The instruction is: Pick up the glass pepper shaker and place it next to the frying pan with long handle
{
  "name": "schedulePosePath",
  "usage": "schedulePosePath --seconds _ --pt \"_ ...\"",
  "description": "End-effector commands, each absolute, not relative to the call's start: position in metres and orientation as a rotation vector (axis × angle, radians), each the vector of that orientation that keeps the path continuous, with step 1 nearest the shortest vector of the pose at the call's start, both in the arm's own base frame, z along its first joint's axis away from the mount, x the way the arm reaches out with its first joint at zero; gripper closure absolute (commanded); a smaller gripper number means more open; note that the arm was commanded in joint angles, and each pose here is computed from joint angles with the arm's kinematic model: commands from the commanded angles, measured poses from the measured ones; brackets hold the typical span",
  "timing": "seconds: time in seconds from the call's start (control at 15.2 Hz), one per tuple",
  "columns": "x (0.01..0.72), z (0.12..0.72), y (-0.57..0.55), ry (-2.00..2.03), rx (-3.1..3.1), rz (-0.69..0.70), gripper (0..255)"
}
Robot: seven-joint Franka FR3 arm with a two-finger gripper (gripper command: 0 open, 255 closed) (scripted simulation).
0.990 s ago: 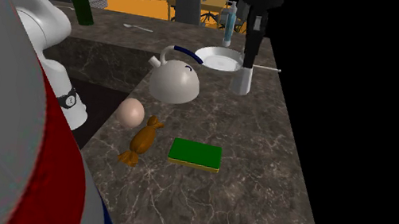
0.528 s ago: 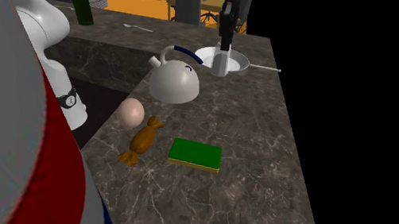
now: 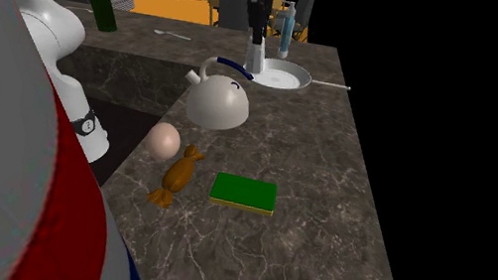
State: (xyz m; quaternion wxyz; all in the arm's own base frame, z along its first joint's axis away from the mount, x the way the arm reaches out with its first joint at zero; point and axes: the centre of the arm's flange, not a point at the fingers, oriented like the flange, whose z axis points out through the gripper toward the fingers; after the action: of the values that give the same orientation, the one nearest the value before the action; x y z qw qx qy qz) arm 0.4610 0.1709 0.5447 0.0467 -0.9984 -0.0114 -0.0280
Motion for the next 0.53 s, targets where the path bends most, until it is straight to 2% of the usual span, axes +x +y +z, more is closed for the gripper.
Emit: schedulePosePath --seconds 0.0,0.46 --pt "0.442 0.544 0.188 -0.032 -3.047 -0.086 255" --pt "0.378 0.544 0.255 -0.032 -3.047 -0.086 255"
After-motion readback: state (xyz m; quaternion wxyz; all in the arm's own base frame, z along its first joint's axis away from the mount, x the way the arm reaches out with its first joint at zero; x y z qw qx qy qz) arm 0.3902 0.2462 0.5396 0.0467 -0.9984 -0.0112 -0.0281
